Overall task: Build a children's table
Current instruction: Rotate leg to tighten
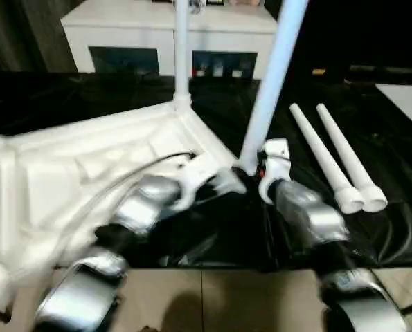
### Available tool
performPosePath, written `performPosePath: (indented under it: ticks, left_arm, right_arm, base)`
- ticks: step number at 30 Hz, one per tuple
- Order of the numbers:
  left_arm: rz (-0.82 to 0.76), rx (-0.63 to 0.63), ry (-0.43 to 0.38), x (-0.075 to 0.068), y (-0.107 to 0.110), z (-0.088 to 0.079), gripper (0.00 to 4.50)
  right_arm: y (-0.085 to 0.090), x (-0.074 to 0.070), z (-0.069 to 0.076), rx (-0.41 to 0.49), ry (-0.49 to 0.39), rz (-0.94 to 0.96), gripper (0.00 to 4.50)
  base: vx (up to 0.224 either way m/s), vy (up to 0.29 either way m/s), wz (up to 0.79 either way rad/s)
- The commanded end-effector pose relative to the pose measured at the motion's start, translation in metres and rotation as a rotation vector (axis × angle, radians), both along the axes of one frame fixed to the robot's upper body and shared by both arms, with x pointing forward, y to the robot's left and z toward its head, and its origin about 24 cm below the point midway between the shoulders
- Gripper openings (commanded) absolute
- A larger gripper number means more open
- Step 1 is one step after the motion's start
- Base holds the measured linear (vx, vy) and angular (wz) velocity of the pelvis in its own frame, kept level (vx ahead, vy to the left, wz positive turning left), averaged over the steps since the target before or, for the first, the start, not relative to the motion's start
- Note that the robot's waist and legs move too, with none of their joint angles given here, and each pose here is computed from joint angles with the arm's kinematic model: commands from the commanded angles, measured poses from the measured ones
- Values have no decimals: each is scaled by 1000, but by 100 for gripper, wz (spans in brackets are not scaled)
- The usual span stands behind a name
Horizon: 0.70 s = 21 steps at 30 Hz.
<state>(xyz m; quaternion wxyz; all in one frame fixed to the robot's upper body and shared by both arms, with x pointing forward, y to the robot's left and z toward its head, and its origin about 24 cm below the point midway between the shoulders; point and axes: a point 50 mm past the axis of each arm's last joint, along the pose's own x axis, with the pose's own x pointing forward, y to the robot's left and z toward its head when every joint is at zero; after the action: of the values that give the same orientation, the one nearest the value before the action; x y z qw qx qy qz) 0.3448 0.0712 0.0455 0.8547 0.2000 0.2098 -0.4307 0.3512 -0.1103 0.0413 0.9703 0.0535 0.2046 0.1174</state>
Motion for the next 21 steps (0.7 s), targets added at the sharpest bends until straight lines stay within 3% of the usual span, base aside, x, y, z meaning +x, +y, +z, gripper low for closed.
performPosePath:
  ticks: [1,4,8,9,16,21]
  left_arm:
    - [150,-24,-112,18,0,21,0]
    - [161,-7,-142,19,-9,20,0]
    - [151,-5,-144,19,-10,21,0]
    - [148,-5,-148,19,-9,21,0]
    - [129,-6,-156,18,2,21,0]
    - [82,-12,-143,14,10,21,0]
  right_arm:
    - [-1,-14,-39,35,190,-172,266]
    - [18,-8,-32,40,143,-200,266]
    - [21,-7,-30,21,128,-180,266]
    - [22,-5,-26,5,101,-161,301]
    - [13,3,-5,-51,-50,-111,377]
    - [2,2,6,-110,-94,0,384]
  base:
    - [0,0,0]
    - [0,0,0]
    - [0,0,0]
    - [0,0,0]
    - [0,0,0]
    - [13,-4,-1]
